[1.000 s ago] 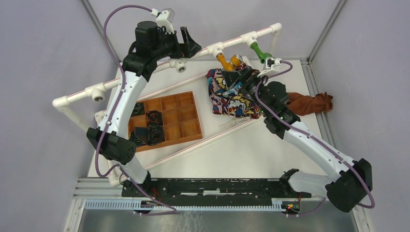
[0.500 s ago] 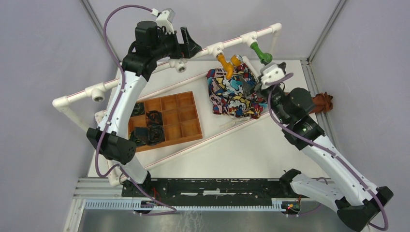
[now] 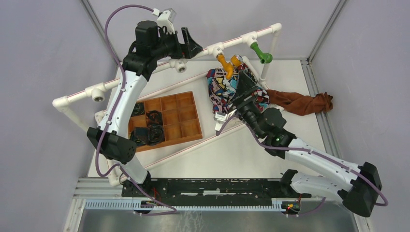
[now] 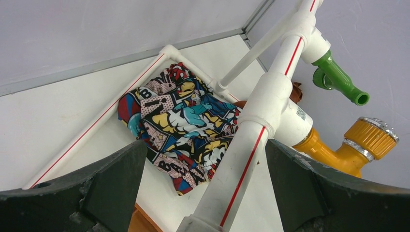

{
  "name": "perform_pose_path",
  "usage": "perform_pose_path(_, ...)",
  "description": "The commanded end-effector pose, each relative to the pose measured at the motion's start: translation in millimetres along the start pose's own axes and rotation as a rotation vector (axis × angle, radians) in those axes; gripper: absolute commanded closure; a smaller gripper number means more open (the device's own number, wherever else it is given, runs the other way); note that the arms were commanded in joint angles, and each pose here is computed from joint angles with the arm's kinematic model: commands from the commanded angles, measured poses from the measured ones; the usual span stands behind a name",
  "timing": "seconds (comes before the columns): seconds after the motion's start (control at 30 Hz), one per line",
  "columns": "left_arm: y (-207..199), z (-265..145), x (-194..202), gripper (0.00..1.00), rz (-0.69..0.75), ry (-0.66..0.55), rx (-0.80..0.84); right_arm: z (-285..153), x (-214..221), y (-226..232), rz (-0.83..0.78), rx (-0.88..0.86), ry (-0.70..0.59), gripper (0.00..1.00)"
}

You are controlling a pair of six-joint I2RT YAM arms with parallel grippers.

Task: Install the water faucets
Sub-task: Screw the water faucet onto the adaptor.

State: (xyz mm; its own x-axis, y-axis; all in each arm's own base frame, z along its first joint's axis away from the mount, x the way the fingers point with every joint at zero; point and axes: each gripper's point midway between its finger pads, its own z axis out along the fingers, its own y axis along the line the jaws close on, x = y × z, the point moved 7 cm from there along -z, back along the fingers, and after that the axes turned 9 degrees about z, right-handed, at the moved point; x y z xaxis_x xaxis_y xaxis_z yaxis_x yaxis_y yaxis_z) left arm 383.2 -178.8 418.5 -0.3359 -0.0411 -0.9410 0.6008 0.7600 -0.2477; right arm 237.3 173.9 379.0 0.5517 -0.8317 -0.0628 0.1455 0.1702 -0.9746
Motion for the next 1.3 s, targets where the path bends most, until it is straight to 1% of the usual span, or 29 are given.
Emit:
perform_pose_path(0.0,0.0,4.9,1.0,0.00,0.032,0.011,0.039,6.6,-3.8,-33.2,-0.329,0.142,0.095,0.02)
perform_pose_path(0.13,0.8,3.3,1.5,0.00,0.034,0.010,0.036,24.1,-13.0,-30.6,-0.425,0.133,0.083,0.02)
perform_pose_path(0.3,1.9,-0.6,1.9,0.00,0.040,0.011,0.030,44.4,-17.5,-28.2,-0.463,0.116,0.074,0.03)
perform_pose_path(0.4,3.1,-1.3,2.1,0.00,0.041,0.010,0.028,53.9,-16.5,-30.9,-0.438,0.128,0.068,0.05)
perform_pose_path(0.43,2.9,-2.1,2.0,0.00,0.042,0.010,0.029,55.9,-15.9,-31.5,-0.438,0.128,0.072,0.09)
perform_pose_path(0.6,3.8,-2.7,2.8,0.00,0.040,0.010,0.029,62.6,-8.5,-28.0,-0.416,0.110,0.086,0.37)
perform_pose_path(0.67,3.6,-2.4,3.5,0.00,0.040,0.012,0.031,62.7,-6.4,-25.6,-0.406,0.105,0.087,0.46)
perform_pose_path(0.7,4.4,-2.7,3.4,0.00,0.040,0.012,0.029,63.1,-6.4,-23.6,-0.401,0.101,0.082,0.49)
perform_pose_path(0.77,3.8,-3.0,3.4,0.00,0.038,0.012,0.032,63.9,-5.0,-20.8,-0.399,0.096,0.085,0.52)
perform_pose_path(0.87,3.4,-4.0,2.5,0.00,0.039,0.009,0.033,64.2,-2.8,-19.1,-0.385,0.096,0.088,0.59)
perform_pose_path(0.93,3.7,-3.9,2.4,0.00,0.038,0.008,0.032,64.2,-2.6,-19.2,-0.374,0.097,0.089,0.67)
perform_pose_path(0.97,3.9,-3.8,2.2,0.00,0.038,0.007,0.032,64.2,-2.2,-18.2,-0.369,0.095,0.089,0.73)
perform_pose_path(1.03,4.6,-2.4,2.7,0.00,0.033,0.007,0.032,63.0,-2.3,-16.6,-0.331,0.110,0.092,0.97)
perform_pose_path(1.07,4.3,-1.5,3.3,0.00,0.031,0.009,0.035,60.6,-1.1,-16.4,-0.296,0.143,0.101,1.00)
perform_pose_path(1.17,4.9,-0.1,4.3,0.00,0.027,0.012,0.039,56.8,-0.1,-11.4,-0.235,0.163,0.123,1.00)
perform_pose_path(1.27,5.2,2.3,6.6,0.00,0.021,0.021,0.045,56.0,-0.7,-10.3,-0.106,0.159,0.148,1.00)
